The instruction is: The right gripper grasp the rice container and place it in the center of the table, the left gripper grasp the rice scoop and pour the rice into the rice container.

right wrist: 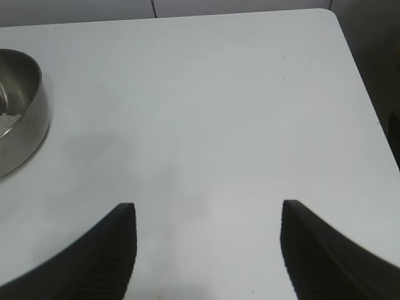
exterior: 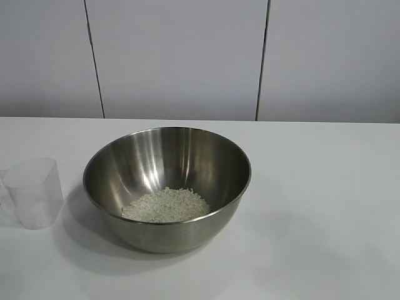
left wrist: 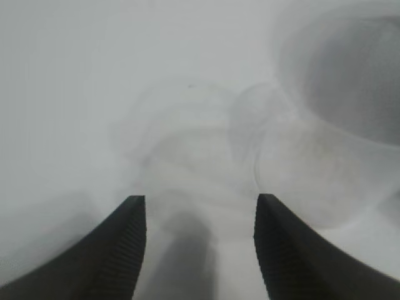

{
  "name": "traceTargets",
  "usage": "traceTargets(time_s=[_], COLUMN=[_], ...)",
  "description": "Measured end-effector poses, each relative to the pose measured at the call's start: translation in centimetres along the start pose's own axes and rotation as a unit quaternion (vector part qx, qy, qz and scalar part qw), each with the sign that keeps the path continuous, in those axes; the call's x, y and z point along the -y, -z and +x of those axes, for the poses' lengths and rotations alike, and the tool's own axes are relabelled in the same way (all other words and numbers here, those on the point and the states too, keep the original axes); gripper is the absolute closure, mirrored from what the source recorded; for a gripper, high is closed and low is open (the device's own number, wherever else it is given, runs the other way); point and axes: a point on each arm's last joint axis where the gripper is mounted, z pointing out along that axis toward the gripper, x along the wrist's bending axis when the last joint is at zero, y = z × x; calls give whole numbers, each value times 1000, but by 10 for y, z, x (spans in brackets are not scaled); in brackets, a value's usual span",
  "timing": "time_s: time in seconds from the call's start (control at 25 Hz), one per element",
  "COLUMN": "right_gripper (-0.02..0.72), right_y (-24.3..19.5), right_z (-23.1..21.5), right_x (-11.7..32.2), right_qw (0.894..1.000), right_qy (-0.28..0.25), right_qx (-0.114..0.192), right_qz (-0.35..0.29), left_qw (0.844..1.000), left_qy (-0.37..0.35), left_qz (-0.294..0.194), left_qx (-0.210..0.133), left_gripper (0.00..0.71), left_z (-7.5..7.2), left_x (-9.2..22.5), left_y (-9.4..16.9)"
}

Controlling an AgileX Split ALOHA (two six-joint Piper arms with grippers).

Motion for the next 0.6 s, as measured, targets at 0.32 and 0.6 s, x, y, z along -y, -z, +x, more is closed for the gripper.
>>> traceTargets(time_s=[0.32, 0.6], right_gripper=[252, 252], right_y=[0, 0], right_z=[0, 0], right_x=[0, 0], right_qw=[1000, 1000], right_qy=[0, 0], right_qx=[0, 0], right_qz=[0, 0], left_qw=[998, 994], left_qy=[16, 36], left_qz=[-6, -43], left_qx=[-60, -97], left_gripper=[322, 322], left_z=[13, 30], left_x=[-4, -19], left_y=[-4, -18])
